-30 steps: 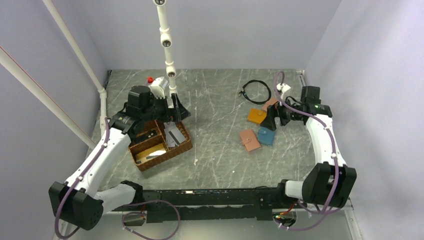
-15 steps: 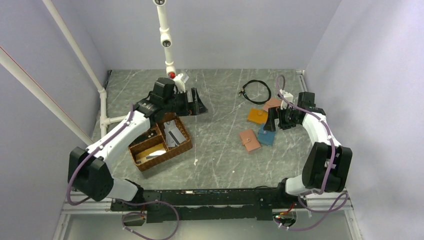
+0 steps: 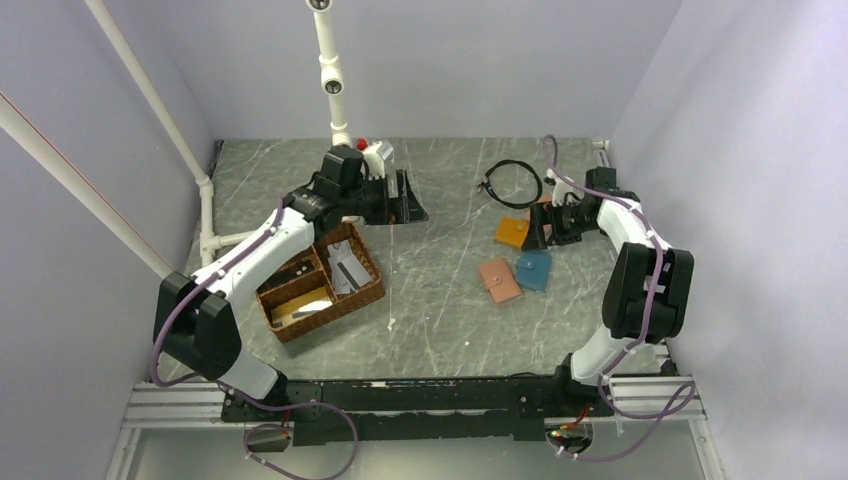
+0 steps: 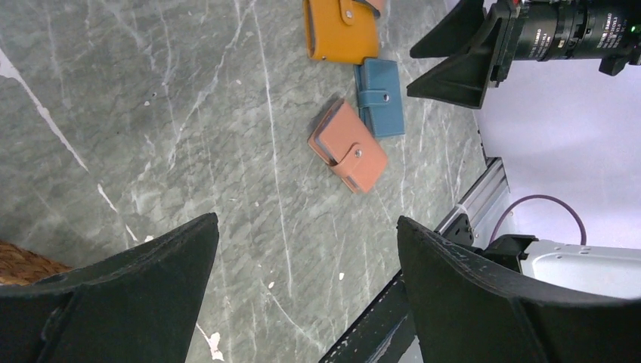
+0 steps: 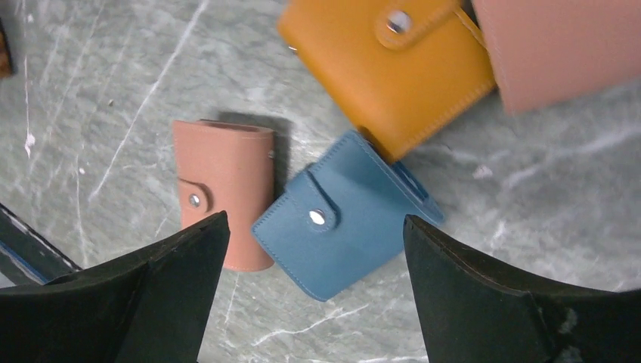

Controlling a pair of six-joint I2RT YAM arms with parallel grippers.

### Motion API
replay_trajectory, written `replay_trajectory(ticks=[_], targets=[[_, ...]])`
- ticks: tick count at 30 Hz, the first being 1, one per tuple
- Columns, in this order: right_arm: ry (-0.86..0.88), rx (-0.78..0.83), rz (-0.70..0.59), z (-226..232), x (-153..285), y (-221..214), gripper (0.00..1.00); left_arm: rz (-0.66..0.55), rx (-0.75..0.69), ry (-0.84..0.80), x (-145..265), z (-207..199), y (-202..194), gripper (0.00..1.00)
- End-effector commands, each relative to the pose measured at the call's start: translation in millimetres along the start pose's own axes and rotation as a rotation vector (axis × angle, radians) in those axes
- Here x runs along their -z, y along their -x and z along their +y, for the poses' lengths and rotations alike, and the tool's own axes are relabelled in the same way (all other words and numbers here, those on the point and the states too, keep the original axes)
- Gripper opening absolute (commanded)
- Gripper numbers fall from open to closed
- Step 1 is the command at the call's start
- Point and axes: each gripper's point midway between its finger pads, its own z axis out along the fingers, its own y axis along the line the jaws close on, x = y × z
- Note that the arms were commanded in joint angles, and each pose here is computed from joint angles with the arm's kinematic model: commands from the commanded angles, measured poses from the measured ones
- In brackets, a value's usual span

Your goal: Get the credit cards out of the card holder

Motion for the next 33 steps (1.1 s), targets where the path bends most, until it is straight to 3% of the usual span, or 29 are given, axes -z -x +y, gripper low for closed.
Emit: replay_trajectory(ticks=[1,6,11,17,27,33], targets=[[0.036,0.228,0.011,32.5,12.6,10.1,0.89,-0.023,-0.047,-0.081,-0.7,-20.3,13.9,0.92],[0.137,0.376,0.005,67.9,19.5,9.2,0.89,-0.005,-0.031,-0.106,-5.5,-22.5,9.3,0.91],[0.236,0.483,0.088,105.5,-0.1,-12.6,0.89,0.029,-0.013,-0.130,-15.1,-25.0,1.8,0.91],[0.226,0.448,0.137,107.8,-15.0,-18.9,0.88,0.083,0.018,-0.154,-26.0,-30.0,-12.4,0.90],[0.176,0.409,0.222,101.5,-35.3,-35.1,0.73,0.127,0.081,-0.147,-34.2,-23.2,-29.1,0.87],[0.114,0.359,0.232,91.4,-39.6,-34.6,0.73,0.141,0.096,-0.147,-36.3,-21.2,-34.1,0.85]])
